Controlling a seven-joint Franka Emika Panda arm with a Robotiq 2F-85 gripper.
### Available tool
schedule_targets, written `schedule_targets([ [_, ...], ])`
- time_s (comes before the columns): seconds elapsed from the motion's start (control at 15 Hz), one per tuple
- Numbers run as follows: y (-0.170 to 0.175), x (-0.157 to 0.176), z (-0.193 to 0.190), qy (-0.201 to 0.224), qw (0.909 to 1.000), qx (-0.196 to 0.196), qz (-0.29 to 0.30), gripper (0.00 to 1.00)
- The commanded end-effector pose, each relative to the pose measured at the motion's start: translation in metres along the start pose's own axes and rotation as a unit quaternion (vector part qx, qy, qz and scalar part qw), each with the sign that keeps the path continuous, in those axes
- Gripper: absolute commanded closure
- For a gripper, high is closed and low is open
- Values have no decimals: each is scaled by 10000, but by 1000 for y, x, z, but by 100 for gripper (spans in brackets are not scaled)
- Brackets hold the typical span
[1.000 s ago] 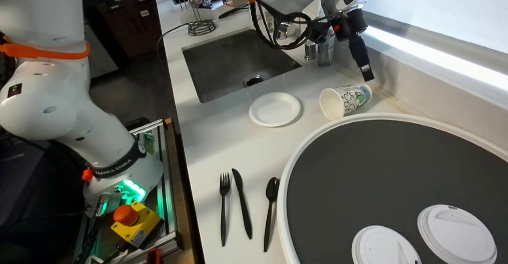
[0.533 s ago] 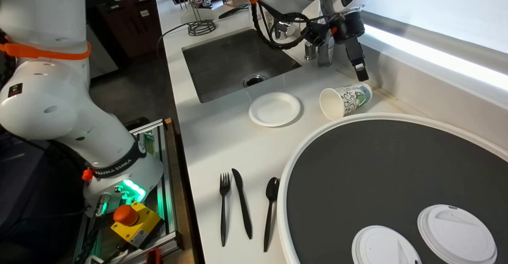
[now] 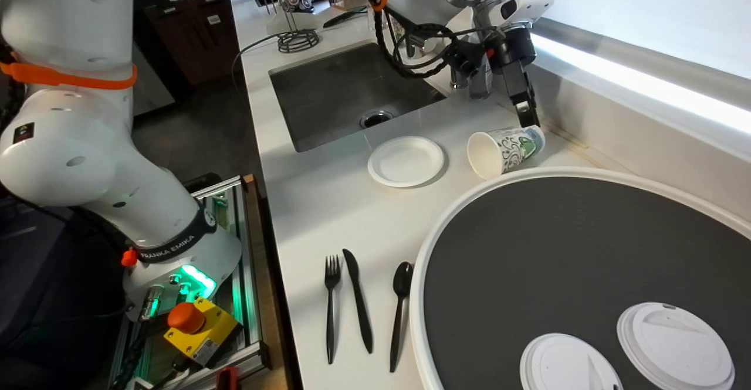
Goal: Put the cup upside down on the plate
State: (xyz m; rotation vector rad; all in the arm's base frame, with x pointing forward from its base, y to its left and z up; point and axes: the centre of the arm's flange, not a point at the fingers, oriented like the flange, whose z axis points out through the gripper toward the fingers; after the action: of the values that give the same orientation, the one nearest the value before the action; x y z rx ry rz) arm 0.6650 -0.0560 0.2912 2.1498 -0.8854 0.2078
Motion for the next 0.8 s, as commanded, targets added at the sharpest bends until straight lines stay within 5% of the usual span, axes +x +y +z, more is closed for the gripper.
schedule_targets([
  [0.0, -4, -1, -3, -162, 9993, -331, 106, 0],
  [0.2, -1, -1, -6, -241, 9980, -566, 152, 0],
  [0.6, 4, -1, -7, -394, 9950, -898, 186, 43],
  [0.73, 3, -1, -7, -449, 9943, -949, 205, 35],
])
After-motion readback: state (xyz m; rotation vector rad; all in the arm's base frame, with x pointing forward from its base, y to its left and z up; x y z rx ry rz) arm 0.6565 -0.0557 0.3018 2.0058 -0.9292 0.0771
